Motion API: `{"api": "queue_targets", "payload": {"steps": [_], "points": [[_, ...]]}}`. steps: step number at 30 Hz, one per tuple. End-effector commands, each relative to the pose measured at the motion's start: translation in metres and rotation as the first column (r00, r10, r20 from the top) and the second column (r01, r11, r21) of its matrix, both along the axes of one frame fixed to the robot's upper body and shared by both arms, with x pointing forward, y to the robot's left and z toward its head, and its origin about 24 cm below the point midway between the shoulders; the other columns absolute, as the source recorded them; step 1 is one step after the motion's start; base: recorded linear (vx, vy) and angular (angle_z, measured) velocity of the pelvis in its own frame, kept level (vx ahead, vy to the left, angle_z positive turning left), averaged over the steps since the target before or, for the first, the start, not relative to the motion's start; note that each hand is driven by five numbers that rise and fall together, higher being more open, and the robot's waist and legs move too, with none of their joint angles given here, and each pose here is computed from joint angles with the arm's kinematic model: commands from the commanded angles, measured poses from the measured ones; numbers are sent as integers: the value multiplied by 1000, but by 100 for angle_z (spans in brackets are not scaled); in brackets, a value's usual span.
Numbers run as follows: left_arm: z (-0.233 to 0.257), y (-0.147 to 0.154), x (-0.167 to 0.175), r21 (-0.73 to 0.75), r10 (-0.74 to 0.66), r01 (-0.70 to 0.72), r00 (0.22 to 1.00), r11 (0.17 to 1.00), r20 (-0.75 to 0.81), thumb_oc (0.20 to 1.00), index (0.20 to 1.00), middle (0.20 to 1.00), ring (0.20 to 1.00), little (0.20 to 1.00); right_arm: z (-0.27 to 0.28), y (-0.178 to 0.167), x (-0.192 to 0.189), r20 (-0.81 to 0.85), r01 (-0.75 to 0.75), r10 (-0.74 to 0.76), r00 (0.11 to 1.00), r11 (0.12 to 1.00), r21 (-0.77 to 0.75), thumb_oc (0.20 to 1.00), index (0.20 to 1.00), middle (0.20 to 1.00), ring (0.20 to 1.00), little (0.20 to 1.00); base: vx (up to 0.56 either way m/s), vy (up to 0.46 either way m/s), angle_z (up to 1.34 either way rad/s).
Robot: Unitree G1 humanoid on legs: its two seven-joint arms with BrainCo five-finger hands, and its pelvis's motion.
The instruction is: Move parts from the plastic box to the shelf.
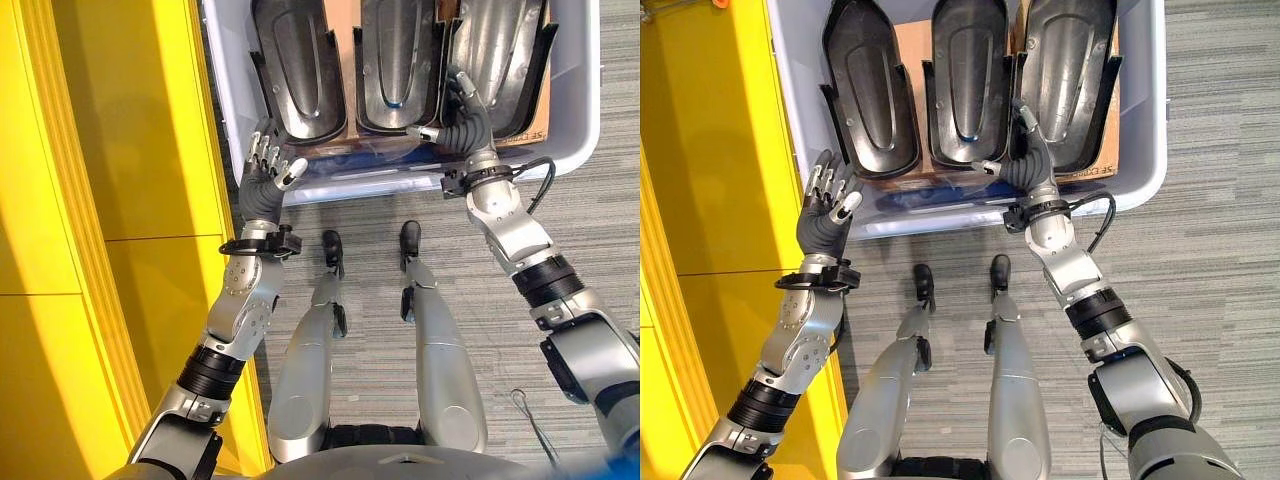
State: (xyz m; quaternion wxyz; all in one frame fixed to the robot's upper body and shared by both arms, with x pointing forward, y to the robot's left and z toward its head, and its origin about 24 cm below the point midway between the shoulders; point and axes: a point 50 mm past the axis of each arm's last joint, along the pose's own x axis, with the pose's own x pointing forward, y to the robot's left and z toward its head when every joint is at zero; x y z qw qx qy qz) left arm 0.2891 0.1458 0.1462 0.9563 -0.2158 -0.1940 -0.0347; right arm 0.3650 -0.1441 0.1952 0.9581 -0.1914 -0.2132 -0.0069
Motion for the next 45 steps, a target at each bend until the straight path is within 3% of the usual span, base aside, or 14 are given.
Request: {"api": "queue_targets", "payload": {"steps": [1, 7, 23, 45], "points": [[12, 3, -10, -33, 24, -21, 996, 999, 86, 1000, 1000, 1000, 1000, 1000, 7, 16, -9, 57, -81, 81, 995, 997, 12, 1000, 1000, 1000, 1000, 1000, 0, 0, 0], [12, 4, -10, -31, 33, -30, 996, 999, 84, 1000, 1000, 1000, 1000, 1000, 10, 18, -15, 86, -110, 105, 991, 993, 43, 1000, 1000, 1000, 1000, 1000, 0, 0, 0], [12, 8, -15, -37, 54, -51, 995, 998, 78, 1000, 1000, 1000, 1000, 1000, 68, 11, -75, 471, -313, 147, 870, 903, 295, 1000, 1000, 1000, 1000, 1000, 0, 1, 0], [11, 7, -19, -42, 83, -80, 994, 996, 78, 1000, 1000, 1000, 1000, 1000, 56, -20, -80, 480, -20, -176, 859, 926, 377, 1000, 1000, 1000, 1000, 1000, 1, 0, -1]]}}
